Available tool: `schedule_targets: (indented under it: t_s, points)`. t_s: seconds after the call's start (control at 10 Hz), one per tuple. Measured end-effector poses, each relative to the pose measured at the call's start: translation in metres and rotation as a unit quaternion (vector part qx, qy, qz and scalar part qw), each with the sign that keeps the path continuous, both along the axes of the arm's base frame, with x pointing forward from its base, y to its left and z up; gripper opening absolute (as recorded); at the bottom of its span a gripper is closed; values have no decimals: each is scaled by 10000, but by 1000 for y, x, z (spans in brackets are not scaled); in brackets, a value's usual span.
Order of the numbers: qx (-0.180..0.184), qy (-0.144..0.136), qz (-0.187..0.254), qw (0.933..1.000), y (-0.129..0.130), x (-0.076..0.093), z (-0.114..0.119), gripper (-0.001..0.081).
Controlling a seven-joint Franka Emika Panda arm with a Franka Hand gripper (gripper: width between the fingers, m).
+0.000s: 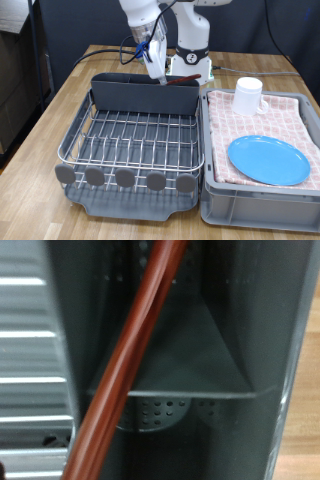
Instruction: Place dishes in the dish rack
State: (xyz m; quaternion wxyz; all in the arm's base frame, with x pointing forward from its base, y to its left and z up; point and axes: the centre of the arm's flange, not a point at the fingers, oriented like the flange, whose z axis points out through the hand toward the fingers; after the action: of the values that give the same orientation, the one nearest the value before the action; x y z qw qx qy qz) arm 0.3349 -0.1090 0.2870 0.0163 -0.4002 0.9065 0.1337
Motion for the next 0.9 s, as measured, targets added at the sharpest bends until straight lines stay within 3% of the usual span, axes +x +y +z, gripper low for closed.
schedule_targets:
  t_s: [0.4, 0.9]
  points:
    - [-634, -46, 66, 9980, 27, 16, 26, 801]
    - [-889, -31, 70, 9960, 58, 24, 67, 803]
